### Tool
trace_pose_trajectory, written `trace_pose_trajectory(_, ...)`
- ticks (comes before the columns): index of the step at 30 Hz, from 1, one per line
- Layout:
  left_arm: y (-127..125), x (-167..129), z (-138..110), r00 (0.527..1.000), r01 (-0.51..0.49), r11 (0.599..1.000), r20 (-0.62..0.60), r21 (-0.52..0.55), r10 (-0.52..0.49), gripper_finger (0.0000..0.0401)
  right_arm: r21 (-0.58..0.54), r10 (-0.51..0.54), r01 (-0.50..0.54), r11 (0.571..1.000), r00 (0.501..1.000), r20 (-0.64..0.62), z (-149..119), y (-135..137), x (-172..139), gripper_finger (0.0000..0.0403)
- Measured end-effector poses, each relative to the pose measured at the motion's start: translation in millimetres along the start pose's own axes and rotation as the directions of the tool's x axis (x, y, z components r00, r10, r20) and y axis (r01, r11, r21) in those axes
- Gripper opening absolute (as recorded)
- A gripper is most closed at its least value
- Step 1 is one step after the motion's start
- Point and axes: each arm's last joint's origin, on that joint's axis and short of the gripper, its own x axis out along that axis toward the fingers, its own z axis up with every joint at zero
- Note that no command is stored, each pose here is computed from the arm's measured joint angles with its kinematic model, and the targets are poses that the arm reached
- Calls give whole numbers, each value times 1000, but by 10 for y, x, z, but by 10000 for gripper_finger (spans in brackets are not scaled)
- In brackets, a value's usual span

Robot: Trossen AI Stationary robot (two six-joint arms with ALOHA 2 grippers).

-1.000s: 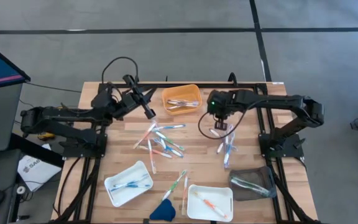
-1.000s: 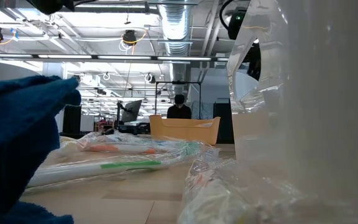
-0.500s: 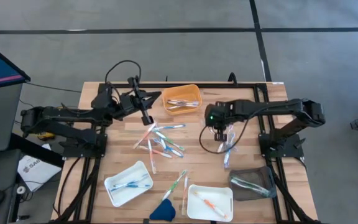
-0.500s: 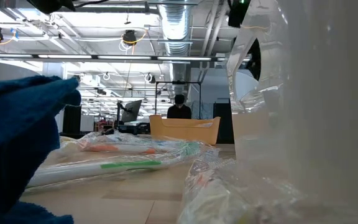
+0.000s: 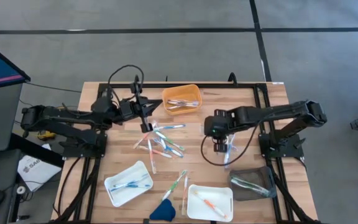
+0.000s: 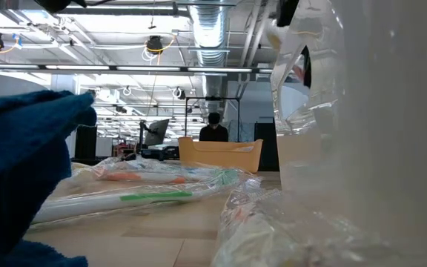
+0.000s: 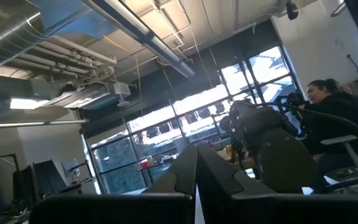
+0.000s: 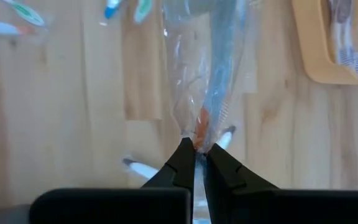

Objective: Pick & Place Toothbrushes
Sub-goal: Put the orange toothbrush into the right white bin

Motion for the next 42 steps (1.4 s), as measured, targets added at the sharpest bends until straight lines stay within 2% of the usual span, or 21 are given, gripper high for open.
trace_pose_trajectory(5,-9,-1,2,1000,4,1000,0,-12,-4,1,49,27,-28,998,1000,14,-13,212,-45,6)
trace_pose_trajectory(12,-94,-9,32,999,38,992,6,-123,-37,1,107,79,-85,991,995,58,-48,568,-125,6)
trace_pose_trajectory(17,-240,-30,100,995,97,975,29,-199,-94,1,97,128,-142,985,982,135,-71,925,-198,6)
trace_pose_trajectory(21,-411,-69,180,985,170,957,53,-235,-162,1,63,150,-165,984,968,200,-130,1246,-254,6)
trace_pose_trajectory(23,-506,-96,219,977,212,945,61,-250,-203,1,12,167,-174,985,959,229,-142,1433,-233,6)
trace_pose_trajectory(27,-723,-177,325,952,307,908,87,-286,-294,1,-104,127,-103,989,958,259,-250,1769,-160,6)
trace_pose_trajectory(31,-945,-268,408,916,401,863,111,-307,-386,1,-138,102,-76,988,976,193,-309,2027,-25,6)
trace_pose_trajectory(35,-1071,-330,480,892,451,833,145,-321,-427,1,-127,72,-59,990,992,103,-250,2208,-32,6)
trace_pose_trajectory(37,-1080,-337,521,890,457,828,166,-325,-426,1,-135,70,-61,989,996,62,-205,2299,-40,6)
trace_pose_trajectory(42,-1079,-337,522,890,456,829,166,-324,-425,1,-152,93,-85,985,995,48,-53,2535,-108,6)
